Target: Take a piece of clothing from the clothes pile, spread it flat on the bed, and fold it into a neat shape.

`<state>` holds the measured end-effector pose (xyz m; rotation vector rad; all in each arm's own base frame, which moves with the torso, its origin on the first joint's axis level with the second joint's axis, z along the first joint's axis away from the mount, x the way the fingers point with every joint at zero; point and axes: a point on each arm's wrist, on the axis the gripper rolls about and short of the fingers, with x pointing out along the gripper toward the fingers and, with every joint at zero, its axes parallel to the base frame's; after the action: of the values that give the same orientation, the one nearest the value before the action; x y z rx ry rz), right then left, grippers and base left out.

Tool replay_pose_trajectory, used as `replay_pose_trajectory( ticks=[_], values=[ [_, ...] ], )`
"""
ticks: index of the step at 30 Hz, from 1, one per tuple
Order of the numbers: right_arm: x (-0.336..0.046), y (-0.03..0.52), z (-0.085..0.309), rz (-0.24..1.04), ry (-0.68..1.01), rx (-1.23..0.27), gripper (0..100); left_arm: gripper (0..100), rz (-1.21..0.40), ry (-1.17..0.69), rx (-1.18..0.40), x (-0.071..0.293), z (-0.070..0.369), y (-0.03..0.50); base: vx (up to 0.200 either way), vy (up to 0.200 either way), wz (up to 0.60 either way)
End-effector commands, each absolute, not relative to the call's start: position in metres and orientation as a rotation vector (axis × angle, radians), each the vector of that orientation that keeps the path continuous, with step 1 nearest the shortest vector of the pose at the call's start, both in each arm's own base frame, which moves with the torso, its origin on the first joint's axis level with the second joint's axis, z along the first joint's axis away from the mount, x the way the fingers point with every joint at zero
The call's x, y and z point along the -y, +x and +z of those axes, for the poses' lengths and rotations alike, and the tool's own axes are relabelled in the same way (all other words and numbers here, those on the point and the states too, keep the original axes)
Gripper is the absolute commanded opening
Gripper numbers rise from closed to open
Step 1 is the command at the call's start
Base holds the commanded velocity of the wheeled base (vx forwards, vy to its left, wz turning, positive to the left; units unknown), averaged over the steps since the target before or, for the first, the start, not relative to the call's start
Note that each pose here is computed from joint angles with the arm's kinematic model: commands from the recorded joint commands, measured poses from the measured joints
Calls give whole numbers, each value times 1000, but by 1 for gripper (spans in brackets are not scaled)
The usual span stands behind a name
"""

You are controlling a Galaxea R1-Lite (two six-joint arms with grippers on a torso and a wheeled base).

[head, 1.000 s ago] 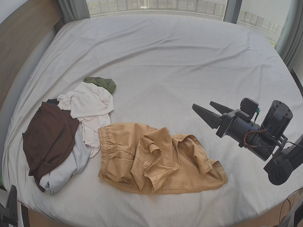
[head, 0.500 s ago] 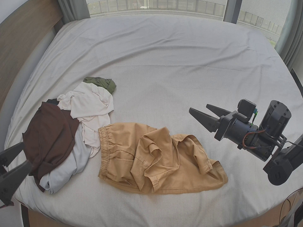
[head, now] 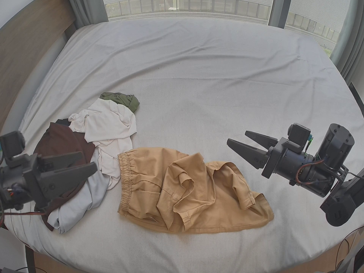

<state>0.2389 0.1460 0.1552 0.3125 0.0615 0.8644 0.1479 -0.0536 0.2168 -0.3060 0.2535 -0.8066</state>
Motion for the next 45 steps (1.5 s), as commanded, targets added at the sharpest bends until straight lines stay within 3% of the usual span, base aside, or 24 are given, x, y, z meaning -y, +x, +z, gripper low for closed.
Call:
replay_pose_trajectory(
  ticks=[1,29,45],
  values=[
    [-150,242,138,864,306,-107,100,100,-742,-331,-382,54,180,182,0,0,0],
    [-150,248,127,843,306,-135,100,100,-691,-401,-585,48,110,222,0,0,0],
    [-151,249,126,843,305,-142,100,100,-673,-462,-593,51,76,247,0,0,0]
  ],
)
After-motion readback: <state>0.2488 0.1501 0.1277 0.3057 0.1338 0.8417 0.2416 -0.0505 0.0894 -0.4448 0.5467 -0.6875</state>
